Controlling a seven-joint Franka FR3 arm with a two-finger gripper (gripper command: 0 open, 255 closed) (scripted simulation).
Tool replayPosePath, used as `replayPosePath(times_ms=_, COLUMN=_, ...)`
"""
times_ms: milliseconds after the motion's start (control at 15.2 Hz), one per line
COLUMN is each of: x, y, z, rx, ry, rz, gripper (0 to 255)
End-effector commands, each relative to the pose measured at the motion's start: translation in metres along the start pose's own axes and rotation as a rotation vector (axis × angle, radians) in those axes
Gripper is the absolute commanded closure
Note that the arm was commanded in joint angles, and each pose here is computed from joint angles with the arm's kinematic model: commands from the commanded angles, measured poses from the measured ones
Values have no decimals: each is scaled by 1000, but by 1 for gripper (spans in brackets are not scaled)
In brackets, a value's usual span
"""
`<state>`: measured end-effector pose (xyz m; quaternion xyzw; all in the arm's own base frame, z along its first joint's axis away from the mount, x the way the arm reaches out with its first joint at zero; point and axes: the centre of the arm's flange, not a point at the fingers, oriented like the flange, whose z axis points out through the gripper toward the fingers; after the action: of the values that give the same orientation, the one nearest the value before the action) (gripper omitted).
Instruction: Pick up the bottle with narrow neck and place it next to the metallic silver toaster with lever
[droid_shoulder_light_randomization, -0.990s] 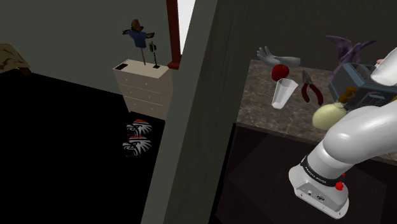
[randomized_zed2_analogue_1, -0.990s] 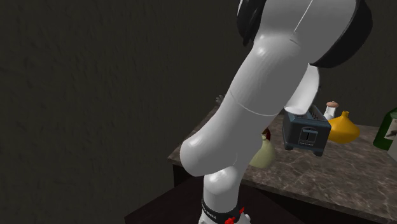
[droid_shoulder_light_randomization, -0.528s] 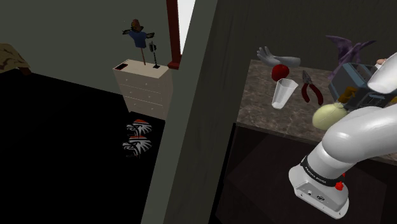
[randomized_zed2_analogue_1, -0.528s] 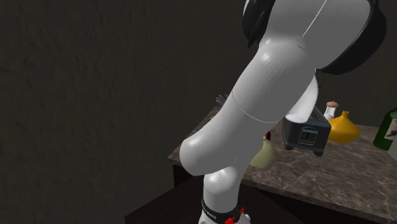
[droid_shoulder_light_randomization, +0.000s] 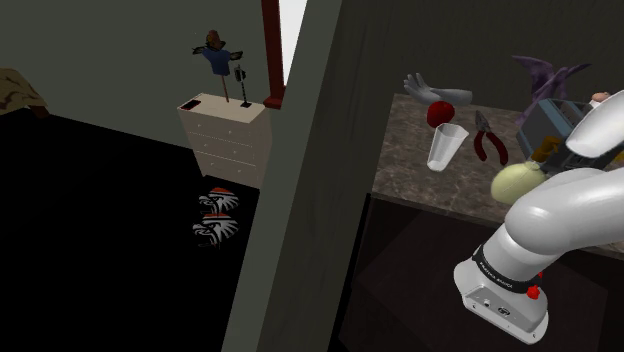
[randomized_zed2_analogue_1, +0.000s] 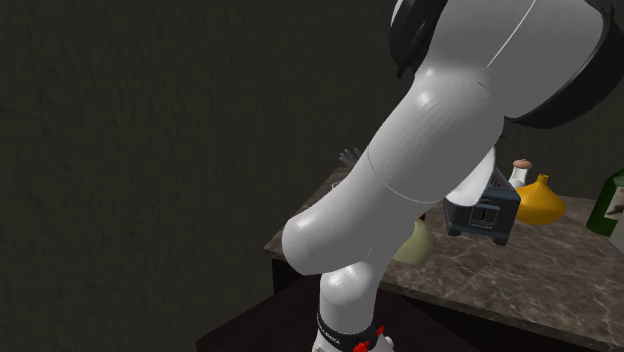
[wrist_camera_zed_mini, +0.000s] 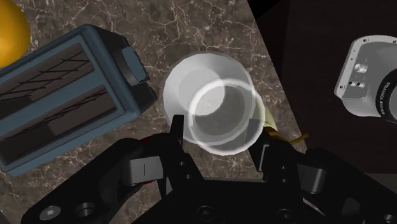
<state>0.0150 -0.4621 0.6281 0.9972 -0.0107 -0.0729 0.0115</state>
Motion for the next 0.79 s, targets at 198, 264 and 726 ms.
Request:
replayPosePath(times_ms=198, x=5, y=0, z=26, rx=-1, ry=0, rz=0, gripper=255)
replayPosePath(times_ms=264, x=5, y=-1, z=31, rx=-1, ry=0, rz=0, gripper=255)
replayPosePath(times_ms=726, x=11, y=-1, z=68, rx=-1, ry=0, rz=0, gripper=255)
